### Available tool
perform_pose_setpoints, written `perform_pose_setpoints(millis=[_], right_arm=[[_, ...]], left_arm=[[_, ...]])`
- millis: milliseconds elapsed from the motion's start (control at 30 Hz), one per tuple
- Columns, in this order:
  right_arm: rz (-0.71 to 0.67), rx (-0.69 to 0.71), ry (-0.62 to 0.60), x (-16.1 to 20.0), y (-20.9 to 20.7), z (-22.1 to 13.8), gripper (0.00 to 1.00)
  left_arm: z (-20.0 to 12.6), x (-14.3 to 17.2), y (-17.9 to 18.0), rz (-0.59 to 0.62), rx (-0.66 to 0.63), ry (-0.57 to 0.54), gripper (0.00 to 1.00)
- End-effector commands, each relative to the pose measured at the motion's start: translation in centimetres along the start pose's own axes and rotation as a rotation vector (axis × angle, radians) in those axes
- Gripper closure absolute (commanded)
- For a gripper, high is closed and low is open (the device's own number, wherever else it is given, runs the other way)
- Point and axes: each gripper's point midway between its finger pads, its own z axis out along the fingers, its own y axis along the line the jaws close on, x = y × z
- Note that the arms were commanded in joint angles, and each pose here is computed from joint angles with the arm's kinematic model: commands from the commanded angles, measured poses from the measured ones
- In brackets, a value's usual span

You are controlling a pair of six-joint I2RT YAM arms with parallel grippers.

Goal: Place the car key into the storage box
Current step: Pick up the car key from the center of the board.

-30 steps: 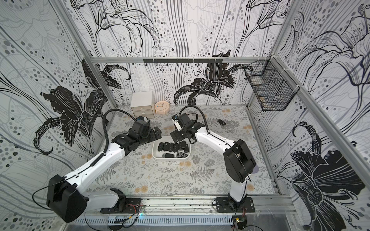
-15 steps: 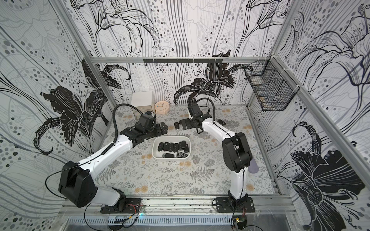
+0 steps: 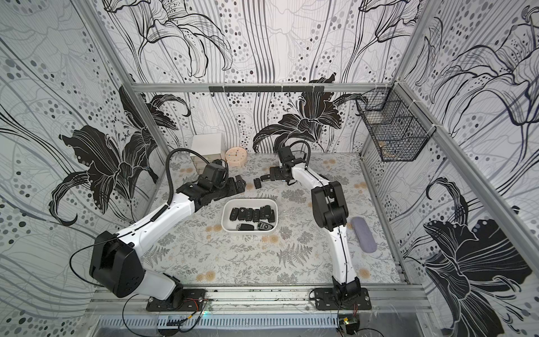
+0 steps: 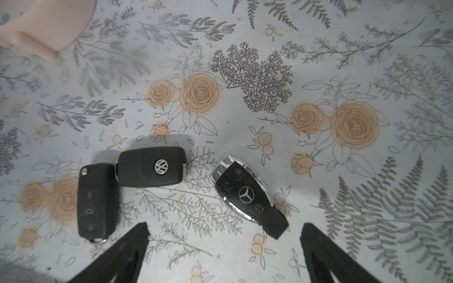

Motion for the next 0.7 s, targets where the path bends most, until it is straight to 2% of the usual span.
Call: perform_pose_setpoints(millis=[0, 200, 467, 667], right_arm=[[-0.018, 0.017, 0.059, 1.1, -0.4, 1.5, 0.0], [-0.005, -0.013, 0.116, 3.0, -0.3, 2.8, 0.0], [0.021, -0.128, 0.127, 4.7, 3.3, 0.9, 0.01], [-0.008, -0.129, 0.095, 4.3, 4.7, -0.2, 0.01]], left_arm=[[-0.6, -1.3, -0.5, 0.014, 0.01, -0.028, 0.01], [-0.8, -1.4, -0.3, 0.006, 0.005, -0.034, 0.01], [-1.3, -2.0, 0.0, 0.002, -0.005, -0.066, 0.01], [-1.5, -2.0, 0.1, 0.002, -0.004, -0.066, 0.01]])
